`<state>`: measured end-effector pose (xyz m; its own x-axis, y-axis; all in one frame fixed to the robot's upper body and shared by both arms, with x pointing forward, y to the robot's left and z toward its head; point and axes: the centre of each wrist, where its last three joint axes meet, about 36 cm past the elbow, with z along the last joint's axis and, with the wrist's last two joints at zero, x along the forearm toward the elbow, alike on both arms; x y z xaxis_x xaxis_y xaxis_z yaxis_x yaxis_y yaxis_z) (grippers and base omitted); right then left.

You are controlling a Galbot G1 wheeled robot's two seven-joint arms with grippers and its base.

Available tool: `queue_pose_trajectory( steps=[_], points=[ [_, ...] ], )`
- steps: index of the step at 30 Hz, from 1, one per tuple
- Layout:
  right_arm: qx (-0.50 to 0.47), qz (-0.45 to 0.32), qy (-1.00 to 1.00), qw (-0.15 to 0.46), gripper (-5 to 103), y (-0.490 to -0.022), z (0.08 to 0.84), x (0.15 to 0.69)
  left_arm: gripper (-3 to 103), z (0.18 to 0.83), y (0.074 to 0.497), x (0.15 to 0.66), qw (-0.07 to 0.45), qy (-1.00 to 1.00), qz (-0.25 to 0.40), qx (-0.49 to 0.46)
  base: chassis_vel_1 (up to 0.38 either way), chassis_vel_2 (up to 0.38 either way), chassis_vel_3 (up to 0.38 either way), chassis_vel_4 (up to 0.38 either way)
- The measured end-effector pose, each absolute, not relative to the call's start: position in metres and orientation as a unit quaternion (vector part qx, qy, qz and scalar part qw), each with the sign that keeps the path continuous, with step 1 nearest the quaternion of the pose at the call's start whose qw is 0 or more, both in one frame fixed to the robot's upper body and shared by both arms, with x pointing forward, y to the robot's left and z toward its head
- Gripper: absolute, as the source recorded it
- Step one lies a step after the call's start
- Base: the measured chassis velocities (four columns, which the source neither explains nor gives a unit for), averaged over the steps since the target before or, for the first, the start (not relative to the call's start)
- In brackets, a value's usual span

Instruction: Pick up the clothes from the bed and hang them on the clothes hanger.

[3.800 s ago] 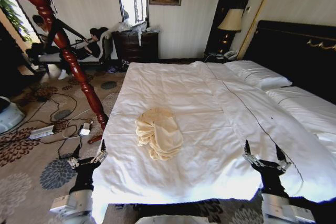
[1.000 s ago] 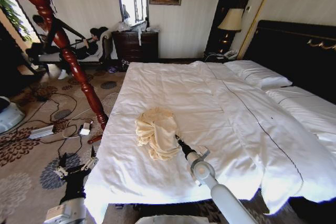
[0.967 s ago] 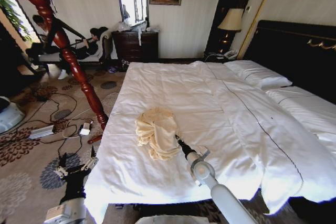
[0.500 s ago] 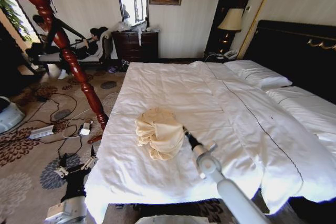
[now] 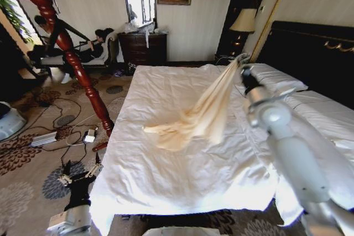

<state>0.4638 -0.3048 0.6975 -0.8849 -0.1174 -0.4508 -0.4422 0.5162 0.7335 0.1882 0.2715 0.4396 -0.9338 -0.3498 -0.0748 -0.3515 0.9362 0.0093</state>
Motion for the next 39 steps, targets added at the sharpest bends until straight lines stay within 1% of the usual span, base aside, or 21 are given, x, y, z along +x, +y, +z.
queue_pose_trajectory(
  steps=[5, 6, 7, 11, 12, 15, 16, 18, 20, 21, 23, 24, 25, 28, 29, 31, 32, 34, 36, 38, 39],
  points=[
    [-0.191, 0.424, 0.873, 0.147, 0, -0.282, 0.664, 0.437, 100, 0.438, 0.272, 0.189, 0.035, 0.983, 0.012, -0.179, 0.000, 0.000, 0.000, 0.000],
    [-0.180, 0.390, 0.896, 0.114, 0, -0.273, 0.622, 0.426, 100, 0.438, 0.272, 0.189, 0.035, 0.983, 0.012, -0.178, 0.000, 0.000, 0.000, 0.000],
    [-0.180, 0.390, 0.896, 0.114, 0, -0.273, 0.622, 0.426, 100, 0.438, 0.272, 0.189, 0.035, 0.983, 0.012, -0.178, 0.000, 0.000, 0.000, 0.000],
    [-0.081, 0.261, 0.961, -0.048, 0, -0.268, 0.488, 0.380, 100, 0.438, 0.274, 0.189, 0.033, 0.984, 0.015, -0.177, 0.000, 0.000, 0.000, 0.000],
    [-0.081, 0.261, 0.961, -0.048, 0, -0.268, 0.488, 0.380, 100, 0.438, 0.274, 0.189, 0.033, 0.984, 0.015, -0.177, 0.000, 0.000, 0.000, 0.000],
    [0.018, 0.162, 0.966, -0.200, 0, -0.267, 0.438, 0.341, 100, 0.437, 0.276, 0.189, 0.029, 0.984, 0.017, -0.176, 0.000, 0.000, 0.000, 0.000],
    [0.018, 0.162, 0.966, -0.200, 0, -0.267, 0.438, 0.341, 100, 0.437, 0.276, 0.189, 0.029, 0.984, 0.017, -0.176, 0.000, 0.000, 0.000, 0.000],
    [0.042, 0.140, 0.955, -0.257, -1, -0.264, 0.430, 0.330, 100, 0.436, 0.276, 0.189, 0.027, 0.984, 0.017, -0.176, 0.000, 0.000, 0.000, 0.000],
    [0.051, 0.146, 0.938, -0.309, 10, -0.257, 0.433, 0.324, 100, 0.434, 0.275, 0.190, 0.025, 0.984, 0.016, -0.175, 0.000, 0.000, 0.000, 0.000],
    [0.051, 0.146, 0.938, -0.309, 10, -0.257, 0.433, 0.324, 100, 0.434, 0.275, 0.190, 0.025, 0.984, 0.016, -0.175, 0.000, 0.000, 0.000, 0.000],
    [0.051, 0.171, 0.915, -0.361, 20, -0.250, 0.446, 0.320, 100, 0.433, 0.276, 0.190, 0.024, 0.984, 0.016, -0.175, 0.000, 0.000, 0.000, 0.000],
    [0.047, 0.179, 0.908, -0.376, 20, -0.248, 0.451, 0.319, 100, 0.433, 0.276, 0.190, 0.024, 0.984, 0.016, -0.176, 0.000, 0.000, 0.000, 0.000],
    [0.036, 0.195, 0.898, -0.392, 26, -0.244, 0.461, 0.317, 100, 0.433, 0.277, 0.190, 0.025, 0.984, 0.016, -0.177, 0.000, 0.000, 0.000, 0.000],
    [0.012, 0.222, 0.891, -0.395, 37, -0.241, 0.473, 0.315, 100, 0.433, 0.278, 0.191, 0.024, 0.983, 0.015, -0.179, 0.000, 0.000, 0.000, 0.000],
    [-0.001, 0.236, 0.890, -0.390, 37, -0.241, 0.477, 0.315, 100, 0.432, 0.279, 0.191, 0.024, 0.983, 0.015, -0.180, 0.000, 0.000, 0.000, 0.000],
    [-0.053, 0.298, 0.892, -0.334, 48, -0.243, 0.488, 0.319, 100, 0.430, 0.279, 0.191, 0.021, 0.983, 0.014, -0.182, 0.000, 0.000, 0.000, 0.000],
    [-0.053, 0.298, 0.892, -0.334, 48, -0.243, 0.488, 0.319, 100, 0.430, 0.279, 0.191, 0.021, 0.983, 0.014, -0.182, 0.000, 0.000, 0.000, 0.000],
    [-0.075, 0.334, 0.900, -0.270, 59, -0.248, 0.491, 0.329, 100, 0.429, 0.278, 0.191, 0.020, 0.983, 0.013, -0.183, 0.000, 0.000, 0.000, 0.000],
    [-0.062, 0.362, 0.906, -0.210, 70, -0.262, 0.490, 0.354, 100, 0.428, 0.278, 0.191, 0.020, 0.983, 0.013, -0.184, 0.000, 0.000, 0.000, 0.000],
    [-0.046, 0.370, 0.908, -0.193, 70, -0.270, 0.489, 0.367, 100, 0.428, 0.278, 0.191, 0.020, 0.983, 0.013, -0.184, 0.000, 0.000, 0.000, 0.000],
    [-0.031, 0.375, 0.908, -0.183, 76, -0.278, 0.487, 0.379, 100, 0.428, 0.278, 0.191, 0.020, 0.983, 0.013, -0.184, 0.000, 0.000, 0.000, 0.000]
  ],
)
